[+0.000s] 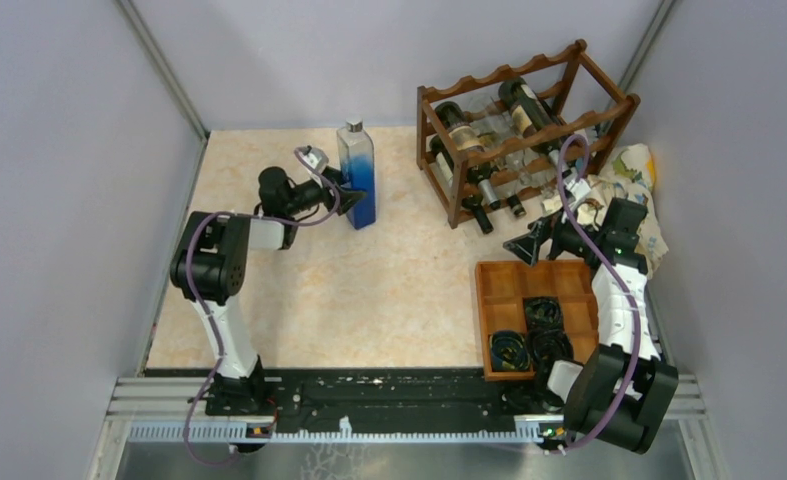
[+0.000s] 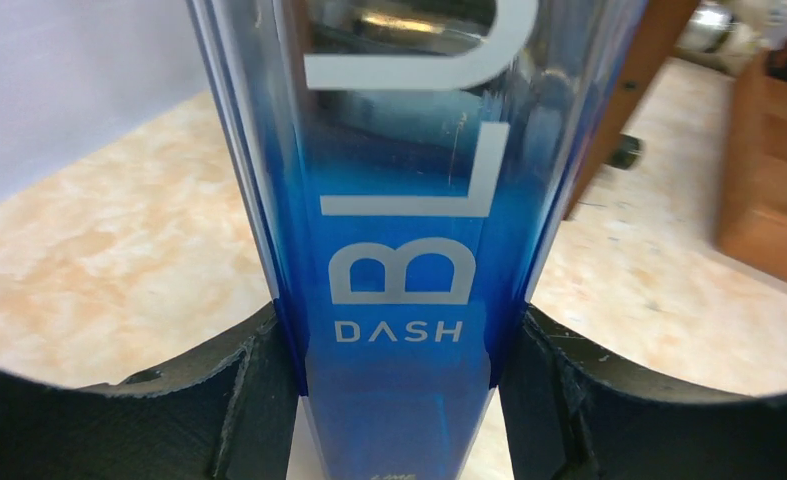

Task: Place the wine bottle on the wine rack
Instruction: Pick up the wine bottle from the center of the board.

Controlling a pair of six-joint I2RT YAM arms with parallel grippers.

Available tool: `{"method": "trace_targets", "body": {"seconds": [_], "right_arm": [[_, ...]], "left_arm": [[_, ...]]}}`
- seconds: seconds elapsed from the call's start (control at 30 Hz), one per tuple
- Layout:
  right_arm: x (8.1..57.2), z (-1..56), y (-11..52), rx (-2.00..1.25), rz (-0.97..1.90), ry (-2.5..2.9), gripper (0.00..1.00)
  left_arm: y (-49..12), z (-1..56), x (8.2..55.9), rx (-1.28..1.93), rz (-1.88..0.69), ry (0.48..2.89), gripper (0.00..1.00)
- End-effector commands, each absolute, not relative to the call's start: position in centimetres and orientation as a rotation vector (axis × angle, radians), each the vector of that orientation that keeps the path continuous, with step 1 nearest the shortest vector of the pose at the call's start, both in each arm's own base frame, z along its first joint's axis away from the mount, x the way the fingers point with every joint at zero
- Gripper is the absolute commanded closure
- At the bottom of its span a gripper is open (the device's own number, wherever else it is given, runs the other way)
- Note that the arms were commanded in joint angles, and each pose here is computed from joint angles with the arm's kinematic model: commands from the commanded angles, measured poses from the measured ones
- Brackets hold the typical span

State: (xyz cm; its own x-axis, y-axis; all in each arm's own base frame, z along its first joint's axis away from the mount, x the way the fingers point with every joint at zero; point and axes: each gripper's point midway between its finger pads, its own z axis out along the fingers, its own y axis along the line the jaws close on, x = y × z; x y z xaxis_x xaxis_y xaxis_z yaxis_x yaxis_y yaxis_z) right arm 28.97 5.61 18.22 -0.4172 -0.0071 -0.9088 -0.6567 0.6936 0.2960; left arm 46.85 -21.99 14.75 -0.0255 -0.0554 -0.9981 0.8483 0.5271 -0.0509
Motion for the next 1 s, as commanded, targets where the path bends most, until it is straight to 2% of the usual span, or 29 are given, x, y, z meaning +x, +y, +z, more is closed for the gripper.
{"method": "trace_targets", "body": {"seconds": [0.0, 0.17, 0.33, 0.47, 0.6, 0.77, 0.97], "right_arm": [[28.3, 20.0, 7.1, -0.677, 0.831, 1.769, 0.02], [26.2, 19.9, 9.7, -0.886, 0.877, 1.674, 0.02], [24.7, 20.3, 11.8, -1.180, 0.785, 1.493, 0.02], [24.6, 21.3, 13.5, -1.281, 0.779, 1.467, 0.02], [23.0, 22.1, 16.2, -1.383, 0.879, 1.486, 0.02], [22.3, 24.2, 17.4, -1.343, 1.007, 1.518, 0.02], [22.8, 24.7, 16.4, -1.444, 0.817, 1.457, 0.02]], "left_arm": [[-23.0, 22.7, 42.0, 0.855, -0.942, 1.218, 1.00], [-23.1, 22.9, 35.6, 0.825, -1.147, 1.323, 1.00], [-24.1, 20.1, 29.6, 0.881, -1.263, 1.459, 1.00], [-25.6, 18.1, 25.8, 0.956, -1.355, 1.542, 1.00], [-26.6, 17.6, 23.5, 0.983, -1.465, 1.605, 1.00], [-27.1, 17.3, 21.2, 1.027, -1.609, 1.704, 1.00], [-26.8, 16.9, 19.6, 1.045, -1.872, 1.866, 1.00]]}}
